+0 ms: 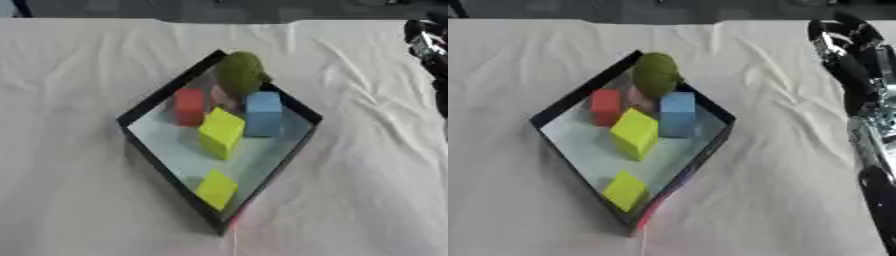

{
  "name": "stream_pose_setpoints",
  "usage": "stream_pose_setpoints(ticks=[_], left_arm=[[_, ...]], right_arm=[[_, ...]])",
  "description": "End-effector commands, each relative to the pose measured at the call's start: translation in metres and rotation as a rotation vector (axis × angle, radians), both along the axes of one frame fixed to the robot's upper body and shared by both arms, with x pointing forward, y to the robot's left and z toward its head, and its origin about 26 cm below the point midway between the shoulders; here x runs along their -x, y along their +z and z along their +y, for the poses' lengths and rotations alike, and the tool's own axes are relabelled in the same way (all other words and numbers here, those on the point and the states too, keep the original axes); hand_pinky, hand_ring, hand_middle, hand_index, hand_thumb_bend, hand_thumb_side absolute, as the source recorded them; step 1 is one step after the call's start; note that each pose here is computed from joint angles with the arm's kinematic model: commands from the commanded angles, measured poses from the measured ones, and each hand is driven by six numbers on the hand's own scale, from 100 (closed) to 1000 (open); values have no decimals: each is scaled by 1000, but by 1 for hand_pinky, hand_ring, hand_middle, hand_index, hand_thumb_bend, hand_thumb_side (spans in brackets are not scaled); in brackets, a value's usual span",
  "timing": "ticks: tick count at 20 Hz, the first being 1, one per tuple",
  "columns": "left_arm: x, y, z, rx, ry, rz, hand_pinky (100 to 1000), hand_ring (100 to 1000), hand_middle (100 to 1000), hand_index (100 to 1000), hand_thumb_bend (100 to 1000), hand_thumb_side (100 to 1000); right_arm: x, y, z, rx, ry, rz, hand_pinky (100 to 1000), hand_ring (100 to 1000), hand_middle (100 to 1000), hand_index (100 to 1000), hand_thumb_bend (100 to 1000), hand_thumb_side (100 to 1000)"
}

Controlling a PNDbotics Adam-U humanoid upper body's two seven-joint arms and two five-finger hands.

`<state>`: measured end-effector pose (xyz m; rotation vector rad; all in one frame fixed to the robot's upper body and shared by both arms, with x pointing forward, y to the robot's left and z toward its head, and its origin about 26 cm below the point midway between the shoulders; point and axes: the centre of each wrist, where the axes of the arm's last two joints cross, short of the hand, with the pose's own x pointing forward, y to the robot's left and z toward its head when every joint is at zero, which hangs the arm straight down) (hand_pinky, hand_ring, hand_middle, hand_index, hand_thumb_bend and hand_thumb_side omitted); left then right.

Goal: Pick up objects on the table and place them in the box.

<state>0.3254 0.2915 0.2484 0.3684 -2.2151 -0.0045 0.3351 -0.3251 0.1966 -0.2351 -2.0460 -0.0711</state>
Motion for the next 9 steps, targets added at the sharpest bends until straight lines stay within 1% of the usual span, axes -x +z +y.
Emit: stream_pose_setpoints(ticks=[1,4,9], left_arm=[[4,-10,12,91,39,-14,792,831,782,874,276,625],[3,-35,17,136,59,27,785,823,786,868,274,652],[-2,-54,18,190,61,40,788,839,812,869,250,678]], right_arm=[[3,12,-1,11,-12,-52,884,781,751,852,365,357],[2,11,0,3,-20,-61,887,782,752,851,346,369],[0,7,4,-6,-33,-67,885,784,756,850,318,387]])
